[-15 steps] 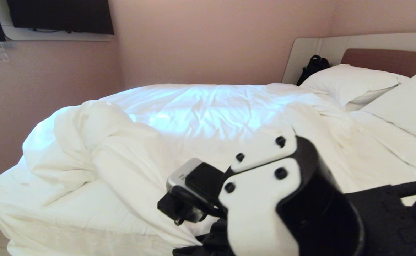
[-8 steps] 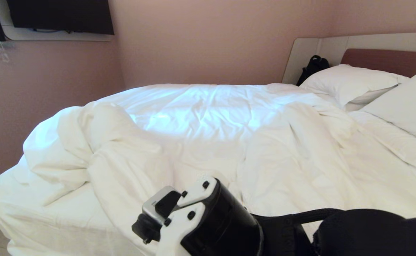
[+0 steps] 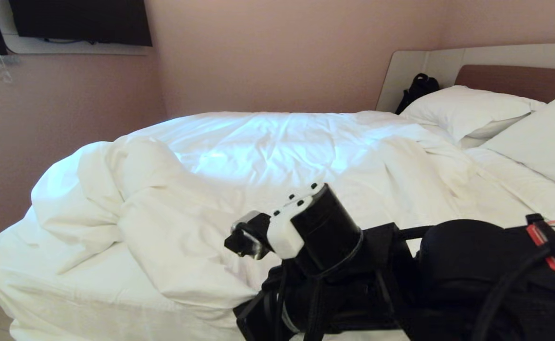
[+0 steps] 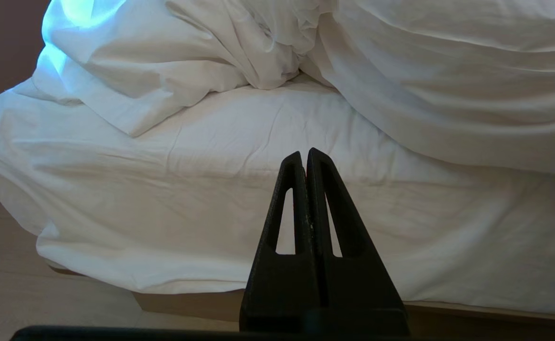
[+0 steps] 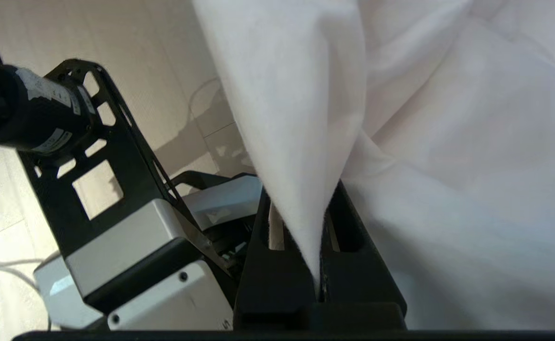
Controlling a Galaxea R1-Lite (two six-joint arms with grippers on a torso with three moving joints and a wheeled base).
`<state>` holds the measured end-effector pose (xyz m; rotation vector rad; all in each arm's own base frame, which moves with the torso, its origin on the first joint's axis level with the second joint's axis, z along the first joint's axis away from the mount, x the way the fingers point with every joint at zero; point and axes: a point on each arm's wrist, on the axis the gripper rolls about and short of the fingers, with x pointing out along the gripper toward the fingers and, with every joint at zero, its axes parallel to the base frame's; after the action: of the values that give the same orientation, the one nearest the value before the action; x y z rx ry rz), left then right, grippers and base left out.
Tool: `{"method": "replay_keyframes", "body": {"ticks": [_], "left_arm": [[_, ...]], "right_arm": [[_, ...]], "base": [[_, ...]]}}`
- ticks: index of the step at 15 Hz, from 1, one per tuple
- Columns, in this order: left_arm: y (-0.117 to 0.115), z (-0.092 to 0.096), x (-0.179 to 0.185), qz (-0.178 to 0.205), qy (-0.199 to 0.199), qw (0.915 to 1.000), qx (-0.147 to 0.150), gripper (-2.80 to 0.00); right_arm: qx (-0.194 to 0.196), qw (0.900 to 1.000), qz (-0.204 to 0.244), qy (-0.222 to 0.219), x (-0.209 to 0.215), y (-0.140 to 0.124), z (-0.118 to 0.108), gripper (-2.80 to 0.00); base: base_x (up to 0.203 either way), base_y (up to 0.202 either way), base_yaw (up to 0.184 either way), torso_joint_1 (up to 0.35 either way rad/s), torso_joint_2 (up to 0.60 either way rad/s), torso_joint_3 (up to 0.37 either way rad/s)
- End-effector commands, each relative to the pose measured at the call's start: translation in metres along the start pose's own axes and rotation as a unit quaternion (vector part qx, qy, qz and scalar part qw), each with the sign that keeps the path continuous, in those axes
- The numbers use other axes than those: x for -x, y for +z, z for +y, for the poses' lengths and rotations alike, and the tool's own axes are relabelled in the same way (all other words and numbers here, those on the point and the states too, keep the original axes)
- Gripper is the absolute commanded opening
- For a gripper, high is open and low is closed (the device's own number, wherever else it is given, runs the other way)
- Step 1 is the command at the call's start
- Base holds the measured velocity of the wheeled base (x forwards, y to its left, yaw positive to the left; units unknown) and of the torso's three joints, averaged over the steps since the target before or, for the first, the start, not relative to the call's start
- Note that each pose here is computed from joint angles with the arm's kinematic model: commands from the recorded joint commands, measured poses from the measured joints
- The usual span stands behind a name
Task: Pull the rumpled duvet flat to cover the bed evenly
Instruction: Flatten the corners of the folded blanket
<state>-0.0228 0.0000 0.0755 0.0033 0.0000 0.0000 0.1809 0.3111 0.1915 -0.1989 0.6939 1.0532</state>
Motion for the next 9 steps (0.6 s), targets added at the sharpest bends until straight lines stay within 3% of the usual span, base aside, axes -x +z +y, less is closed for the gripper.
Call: {"method": "replay_keyframes", "body": {"ticks": [1,4,9], "left_arm": [[0.000,0.000,0.000,0.000,0.000,1.0000,-0.001,-2.80],[0.000,0.000,0.000,0.000,0.000,1.0000,0.000,-2.80],[0.000,0.000,0.000,0.000,0.000,1.0000,0.000,-2.80]], "right_arm": [[0.022,0.985,0.020,0.172,0.001,-0.002,-0.007,-2.80],[0.027,0.972,0.054,0.227,-0.003,-0.014,-0.010,-2.80],[0.043,0.965,0.083,0.246,-0.015,-0.029,0.000,-2.80]], "base": [[0.000,0.000,0.000,0.000,0.00,0.000],[0.000,0.000,0.000,0.000,0.00,0.000],[0.000,0.000,0.000,0.000,0.00,0.000]]}}
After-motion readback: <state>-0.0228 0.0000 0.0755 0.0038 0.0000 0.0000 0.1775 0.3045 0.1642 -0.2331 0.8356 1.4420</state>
